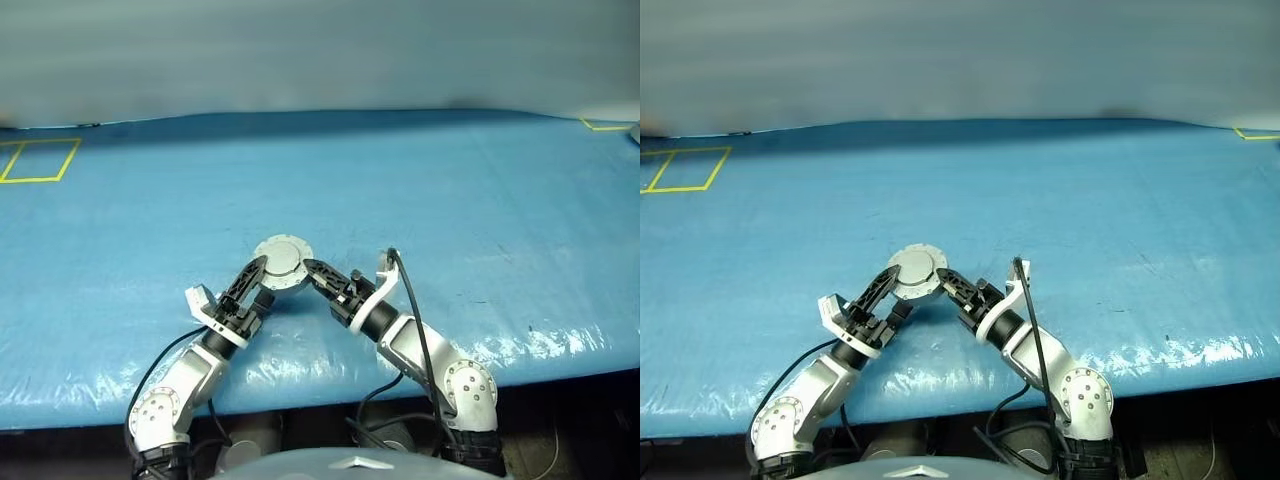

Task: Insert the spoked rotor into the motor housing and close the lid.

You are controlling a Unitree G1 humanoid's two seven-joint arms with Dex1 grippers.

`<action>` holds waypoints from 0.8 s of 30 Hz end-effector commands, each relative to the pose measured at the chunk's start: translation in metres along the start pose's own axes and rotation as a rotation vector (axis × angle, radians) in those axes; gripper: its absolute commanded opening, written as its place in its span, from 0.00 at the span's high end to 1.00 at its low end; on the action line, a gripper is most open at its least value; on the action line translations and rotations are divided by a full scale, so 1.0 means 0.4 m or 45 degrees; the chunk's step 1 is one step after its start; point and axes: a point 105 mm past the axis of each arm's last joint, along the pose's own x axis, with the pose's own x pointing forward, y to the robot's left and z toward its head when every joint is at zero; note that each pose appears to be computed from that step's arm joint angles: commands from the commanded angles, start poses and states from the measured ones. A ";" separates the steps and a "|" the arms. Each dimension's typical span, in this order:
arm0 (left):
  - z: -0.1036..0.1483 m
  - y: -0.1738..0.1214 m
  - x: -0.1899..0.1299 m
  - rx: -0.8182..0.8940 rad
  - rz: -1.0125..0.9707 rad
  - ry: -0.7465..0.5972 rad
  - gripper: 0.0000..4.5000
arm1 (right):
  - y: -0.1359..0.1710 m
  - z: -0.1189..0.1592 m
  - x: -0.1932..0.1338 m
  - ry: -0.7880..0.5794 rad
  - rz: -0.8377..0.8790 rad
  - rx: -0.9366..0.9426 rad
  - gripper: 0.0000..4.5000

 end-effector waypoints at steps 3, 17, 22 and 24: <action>0.011 0.003 -0.012 0.002 -0.024 0.011 0.00 | 0.067 -0.001 -0.002 0.007 0.147 -0.015 0.74; -0.021 -0.002 -0.003 0.017 0.009 0.115 0.48 | 0.058 -0.018 0.003 0.055 0.131 -0.022 0.74; -0.043 -0.014 0.006 0.021 0.000 0.153 0.48 | 0.057 -0.021 0.004 0.062 0.131 -0.035 0.74; -0.046 -0.017 0.009 0.028 0.004 0.146 0.48 | 0.056 -0.015 0.004 0.041 0.125 -0.076 0.74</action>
